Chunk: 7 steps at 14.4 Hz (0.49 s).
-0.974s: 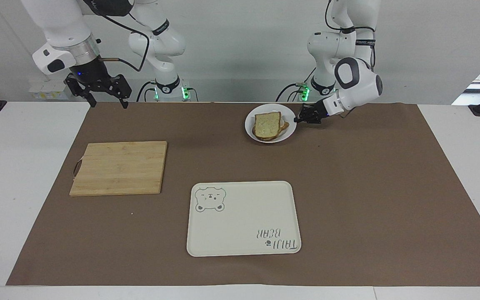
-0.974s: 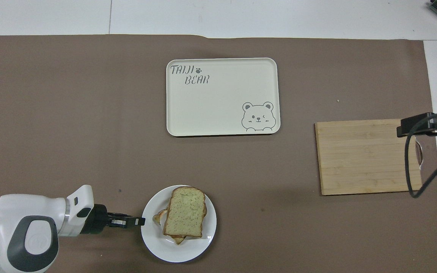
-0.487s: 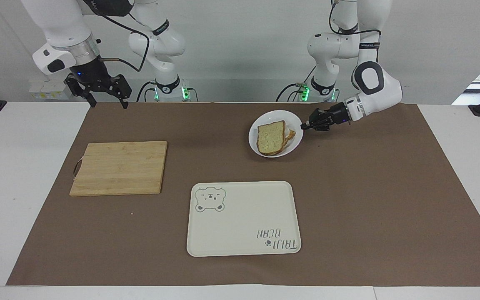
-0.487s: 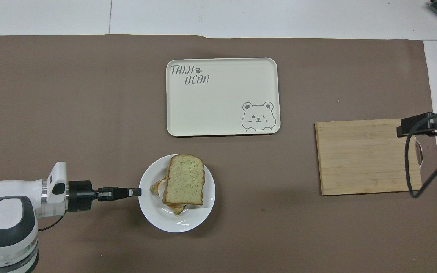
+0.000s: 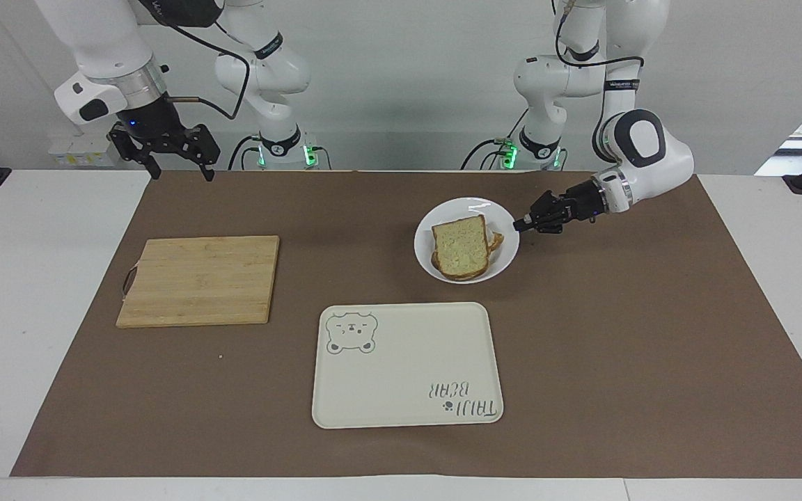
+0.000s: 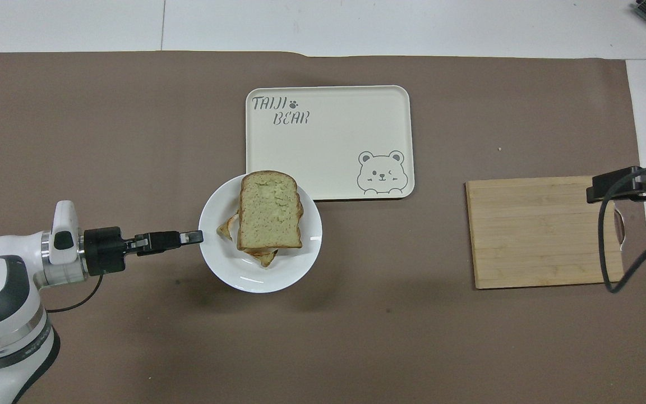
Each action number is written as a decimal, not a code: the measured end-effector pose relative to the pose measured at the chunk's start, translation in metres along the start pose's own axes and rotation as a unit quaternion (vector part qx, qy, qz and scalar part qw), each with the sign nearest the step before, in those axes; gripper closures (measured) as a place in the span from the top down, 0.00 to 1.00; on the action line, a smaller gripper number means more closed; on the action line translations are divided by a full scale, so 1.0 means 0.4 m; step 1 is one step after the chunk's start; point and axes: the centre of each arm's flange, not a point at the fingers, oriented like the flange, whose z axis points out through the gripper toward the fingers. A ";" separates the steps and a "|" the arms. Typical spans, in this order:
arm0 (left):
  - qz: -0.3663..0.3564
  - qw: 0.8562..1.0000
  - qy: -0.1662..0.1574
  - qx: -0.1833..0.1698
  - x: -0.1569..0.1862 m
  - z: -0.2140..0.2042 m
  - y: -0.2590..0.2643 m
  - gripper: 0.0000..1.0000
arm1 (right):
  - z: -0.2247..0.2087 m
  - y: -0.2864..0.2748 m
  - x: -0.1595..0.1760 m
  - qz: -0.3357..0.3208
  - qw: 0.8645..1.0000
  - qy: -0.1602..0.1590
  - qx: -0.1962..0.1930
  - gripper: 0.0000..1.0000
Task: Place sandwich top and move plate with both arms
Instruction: 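Slide the white plate with the left gripper onto the bear tray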
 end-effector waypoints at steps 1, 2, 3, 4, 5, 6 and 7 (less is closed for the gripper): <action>-0.003 1.000 0.016 -0.014 0.027 0.002 0.011 0.05 | 0.000 0.000 0.000 0.000 1.000 0.000 0.000 1.00; -0.009 0.999 0.036 -0.032 0.056 0.007 0.024 0.05 | 0.000 0.000 0.000 0.000 1.000 0.000 0.000 1.00; -0.016 0.997 0.055 -0.047 0.085 0.021 0.033 0.05 | 0.000 0.000 0.000 0.000 1.000 0.000 0.000 1.00; -0.021 0.996 0.065 -0.055 0.111 0.047 0.038 0.05 | 0.000 0.000 0.000 0.000 1.000 0.000 0.000 1.00; -0.028 0.995 0.070 -0.060 0.137 0.087 0.035 0.05 | 0.000 0.000 0.000 0.000 1.000 0.000 0.000 1.00; -0.040 0.994 0.073 -0.066 0.161 0.127 0.018 0.05 | 0.000 0.000 0.000 0.000 1.000 0.000 0.000 1.00; -0.053 0.993 0.075 -0.073 0.185 0.164 -0.008 0.05 | 0.000 0.000 0.000 0.000 1.000 0.000 0.000 1.00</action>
